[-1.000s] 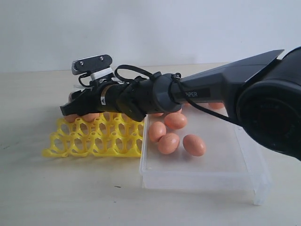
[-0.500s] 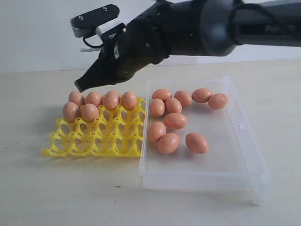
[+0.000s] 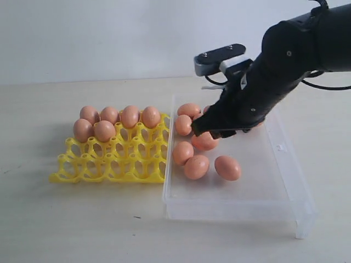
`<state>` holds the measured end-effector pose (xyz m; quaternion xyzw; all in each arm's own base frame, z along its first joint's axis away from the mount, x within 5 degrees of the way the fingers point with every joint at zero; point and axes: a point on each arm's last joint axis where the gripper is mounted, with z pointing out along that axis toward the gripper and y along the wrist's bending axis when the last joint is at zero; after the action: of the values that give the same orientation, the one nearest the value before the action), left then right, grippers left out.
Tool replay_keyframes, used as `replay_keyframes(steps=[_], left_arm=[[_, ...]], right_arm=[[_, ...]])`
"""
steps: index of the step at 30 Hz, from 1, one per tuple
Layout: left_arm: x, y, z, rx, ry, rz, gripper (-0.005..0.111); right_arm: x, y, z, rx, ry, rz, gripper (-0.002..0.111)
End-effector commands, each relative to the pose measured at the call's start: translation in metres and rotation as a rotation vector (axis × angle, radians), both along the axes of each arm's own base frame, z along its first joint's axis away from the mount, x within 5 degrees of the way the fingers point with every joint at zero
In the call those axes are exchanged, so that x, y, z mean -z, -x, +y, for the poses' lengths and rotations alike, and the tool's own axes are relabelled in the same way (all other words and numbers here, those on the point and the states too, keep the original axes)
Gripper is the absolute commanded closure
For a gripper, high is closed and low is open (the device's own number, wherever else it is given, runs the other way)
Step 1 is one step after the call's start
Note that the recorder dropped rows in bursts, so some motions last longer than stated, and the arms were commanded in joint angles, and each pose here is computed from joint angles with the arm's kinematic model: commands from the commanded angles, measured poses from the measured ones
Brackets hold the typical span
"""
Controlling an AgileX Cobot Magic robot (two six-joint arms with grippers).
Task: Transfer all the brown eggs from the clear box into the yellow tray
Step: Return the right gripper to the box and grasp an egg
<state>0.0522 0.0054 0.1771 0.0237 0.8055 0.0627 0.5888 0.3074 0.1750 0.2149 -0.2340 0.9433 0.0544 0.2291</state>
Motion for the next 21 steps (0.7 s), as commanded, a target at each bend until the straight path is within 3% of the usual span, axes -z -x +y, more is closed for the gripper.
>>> replay_keyframes(steps=[1, 8, 21], left_arm=[[-0.002, 0.000, 0.000, 0.006, 0.007, -0.013, 0.107], [-0.002, 0.000, 0.000, 0.006, 0.007, -0.013, 0.107], [-0.002, 0.000, 0.000, 0.006, 0.007, -0.013, 0.107]], right_arm=[[0.028, -0.011, -0.021, 0.073, 0.044, 0.126, 0.050], [0.064, -0.014, -0.019, 0.052, 0.105, 0.220, 0.050], [0.049, -0.029, -0.011, 0.025, 0.075, 0.151, 0.050]])
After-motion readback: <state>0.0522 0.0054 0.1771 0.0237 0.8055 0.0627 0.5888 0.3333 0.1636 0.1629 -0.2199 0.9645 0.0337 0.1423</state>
